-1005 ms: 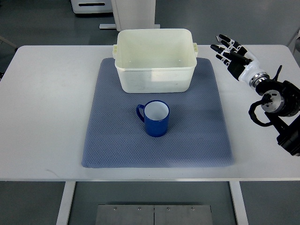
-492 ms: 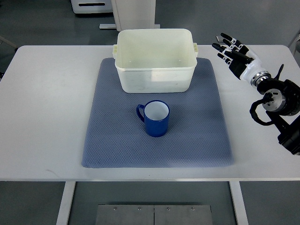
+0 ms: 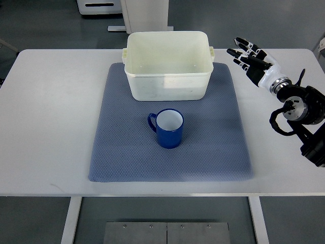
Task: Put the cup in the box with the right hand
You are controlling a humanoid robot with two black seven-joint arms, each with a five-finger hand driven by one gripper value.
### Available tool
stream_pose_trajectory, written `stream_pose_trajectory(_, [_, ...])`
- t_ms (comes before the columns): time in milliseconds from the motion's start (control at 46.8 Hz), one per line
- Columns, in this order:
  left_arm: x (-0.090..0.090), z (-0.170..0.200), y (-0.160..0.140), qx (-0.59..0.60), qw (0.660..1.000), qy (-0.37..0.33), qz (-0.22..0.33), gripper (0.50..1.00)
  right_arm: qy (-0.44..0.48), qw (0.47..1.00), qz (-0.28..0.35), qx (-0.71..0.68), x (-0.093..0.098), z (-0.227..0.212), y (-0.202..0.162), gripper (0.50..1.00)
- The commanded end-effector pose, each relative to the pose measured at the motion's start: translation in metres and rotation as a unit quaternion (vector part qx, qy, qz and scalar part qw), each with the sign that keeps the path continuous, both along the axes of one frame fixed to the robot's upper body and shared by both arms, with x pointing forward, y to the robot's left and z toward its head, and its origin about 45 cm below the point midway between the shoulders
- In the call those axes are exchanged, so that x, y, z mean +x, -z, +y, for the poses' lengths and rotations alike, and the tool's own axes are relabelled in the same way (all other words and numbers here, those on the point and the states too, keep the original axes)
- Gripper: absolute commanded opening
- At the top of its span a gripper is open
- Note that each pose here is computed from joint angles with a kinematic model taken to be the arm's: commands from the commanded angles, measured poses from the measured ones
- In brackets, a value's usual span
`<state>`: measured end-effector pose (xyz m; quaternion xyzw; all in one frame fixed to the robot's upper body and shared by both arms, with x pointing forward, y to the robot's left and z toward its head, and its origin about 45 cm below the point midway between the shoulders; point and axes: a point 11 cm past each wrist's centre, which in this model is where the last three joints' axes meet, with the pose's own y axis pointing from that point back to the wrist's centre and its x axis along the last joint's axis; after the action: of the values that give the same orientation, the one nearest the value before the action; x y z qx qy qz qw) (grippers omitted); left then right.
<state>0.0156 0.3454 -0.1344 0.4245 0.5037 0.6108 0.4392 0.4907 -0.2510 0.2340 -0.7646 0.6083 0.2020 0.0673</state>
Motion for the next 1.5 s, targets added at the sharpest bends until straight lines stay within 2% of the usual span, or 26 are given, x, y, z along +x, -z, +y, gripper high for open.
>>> stream_pose_trajectory(0, [0.000,0.000,0.000,0.000,1.000,0.000,0.000,1.000,-0.002,1.000,0.000,-0.001,0.000,0.000,-0.001,1.000])
stream_pose_trajectory(278, [0.000,0.000,0.000,0.000,1.000,0.000,0.000,1.000,-0.018,1.000,-0.006,-0.008,-0.001,-0.002,-0.002,1.000])
stream_pose_trajectory(535, [0.000,0.000,0.000,0.000,1.000,-0.001,0.000,1.000,-0.090,0.995,-0.050,0.014,-0.001,0.027,-0.031,1.000])
stream_pose_trajectory(727, [0.000,0.000,0.000,0.000,1.000,0.000,0.000,1.000,-0.172,0.980,-0.104,0.009,-0.016,0.059,-0.067,1.000])
stream_pose_trajectory(877, [0.000,0.000,0.000,0.000,1.000,0.000,0.000,1.000,-0.253,0.958,-0.131,-0.017,-0.034,0.087,-0.086,1.000])
stream_pose_trajectory(1112, [0.000,0.000,0.000,0.000,1.000,0.000,0.000,1.000,-0.356,0.915,-0.159,-0.108,-0.052,0.119,-0.086,0.998])
stream_pose_trajectory(1476, [0.000,0.000,0.000,0.000,1.000,-0.001,0.000,1.000,-0.425,0.863,-0.169,-0.214,-0.067,0.149,-0.066,0.998])
